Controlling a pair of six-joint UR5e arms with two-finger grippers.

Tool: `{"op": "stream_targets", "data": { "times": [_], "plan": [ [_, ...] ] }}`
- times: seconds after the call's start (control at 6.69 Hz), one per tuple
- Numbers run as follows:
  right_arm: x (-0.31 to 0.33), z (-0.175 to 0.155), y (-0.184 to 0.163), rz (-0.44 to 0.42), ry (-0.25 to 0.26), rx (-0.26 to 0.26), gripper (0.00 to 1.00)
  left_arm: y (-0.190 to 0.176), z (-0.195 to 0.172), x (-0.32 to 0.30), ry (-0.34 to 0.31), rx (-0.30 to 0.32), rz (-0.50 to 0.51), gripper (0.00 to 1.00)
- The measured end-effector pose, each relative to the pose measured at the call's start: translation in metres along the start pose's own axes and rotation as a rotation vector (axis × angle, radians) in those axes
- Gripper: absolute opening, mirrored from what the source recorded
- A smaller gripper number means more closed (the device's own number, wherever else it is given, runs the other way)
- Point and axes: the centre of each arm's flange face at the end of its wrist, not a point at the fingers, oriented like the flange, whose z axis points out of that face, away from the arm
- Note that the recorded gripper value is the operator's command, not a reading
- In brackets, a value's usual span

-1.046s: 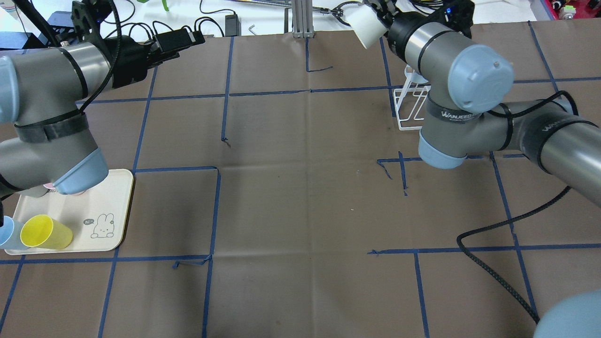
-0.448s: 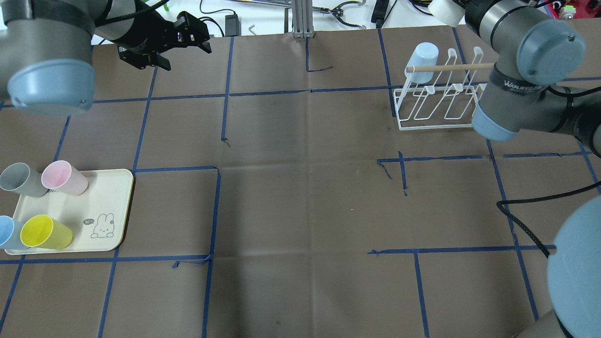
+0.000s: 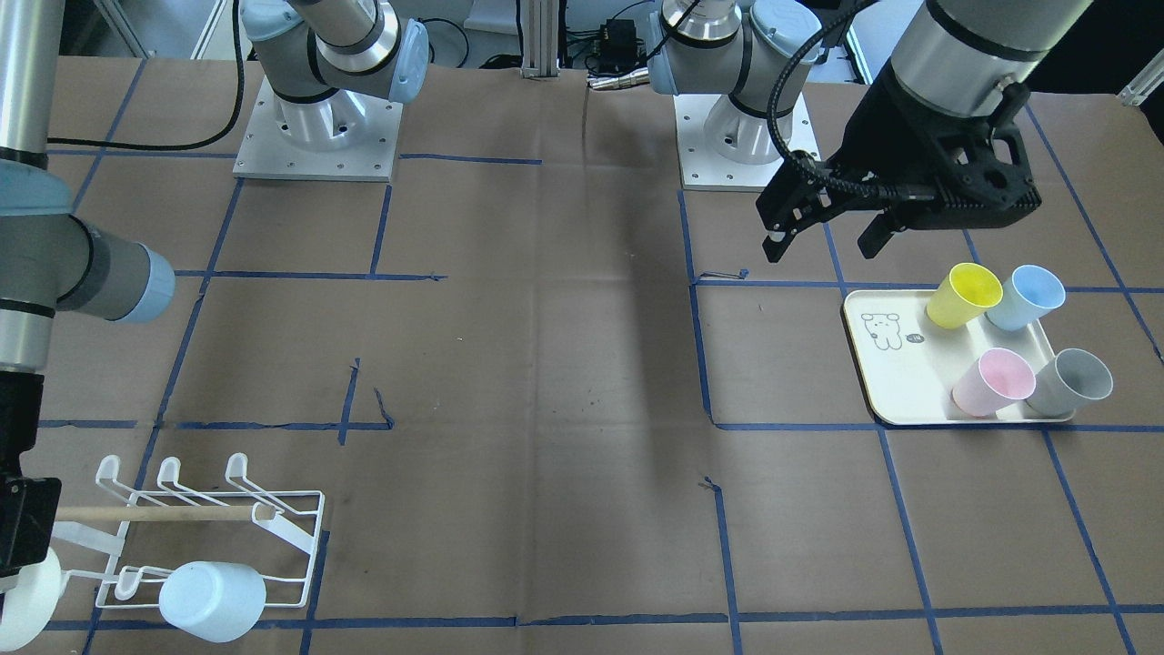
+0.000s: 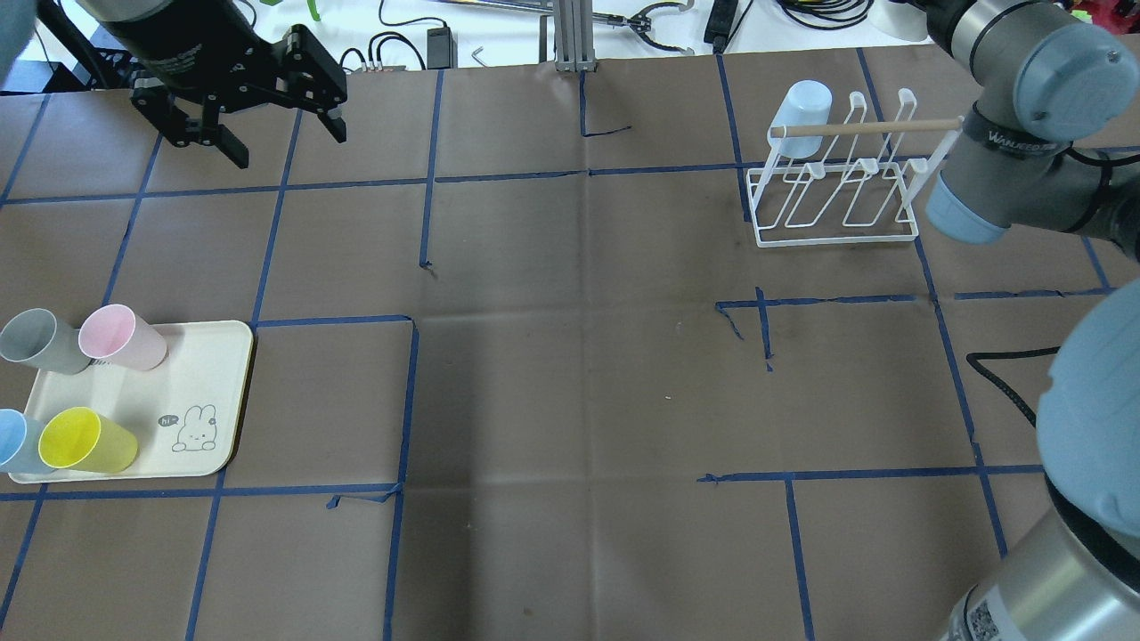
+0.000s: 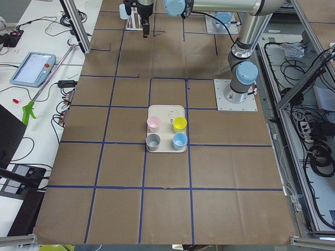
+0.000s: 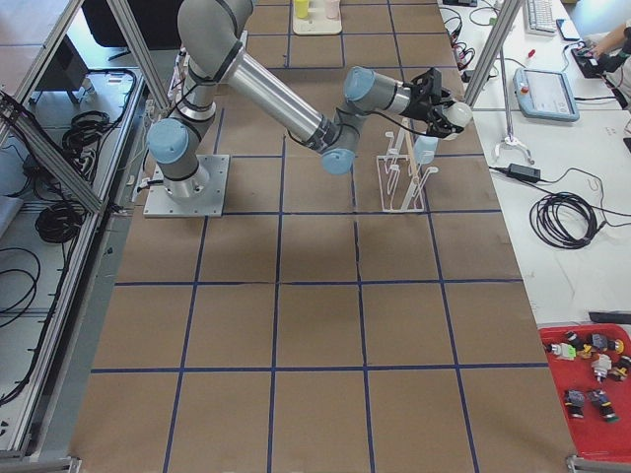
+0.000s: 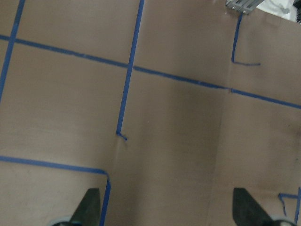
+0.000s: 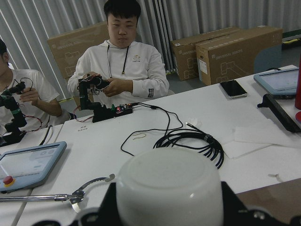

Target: Transfer IKEA cup to right arm and place on rack

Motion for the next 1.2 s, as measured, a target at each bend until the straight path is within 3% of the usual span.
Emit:
{"op": "stream_targets", "data": {
  "times": [0.45, 0.75, 1.2],
  "plan": [
    [0.029, 0.010, 0.024, -0.059, 0.010, -0.022, 0.19, 0.027, 0.016, -0.006, -0.068, -0.046, 0.050, 0.99],
    [0.039, 0.005, 0.047, -0.053, 0.011, -0.050, 0.19, 0.027, 0.039, -0.008, -0.068, 0.001, 0.055, 0.99],
    [0.053, 0.005, 0.061, -0.055, 0.013, -0.070, 0.19, 0.013, 0.055, -0.006, -0.060, 0.010, 0.044, 0.99]
  ]
}}
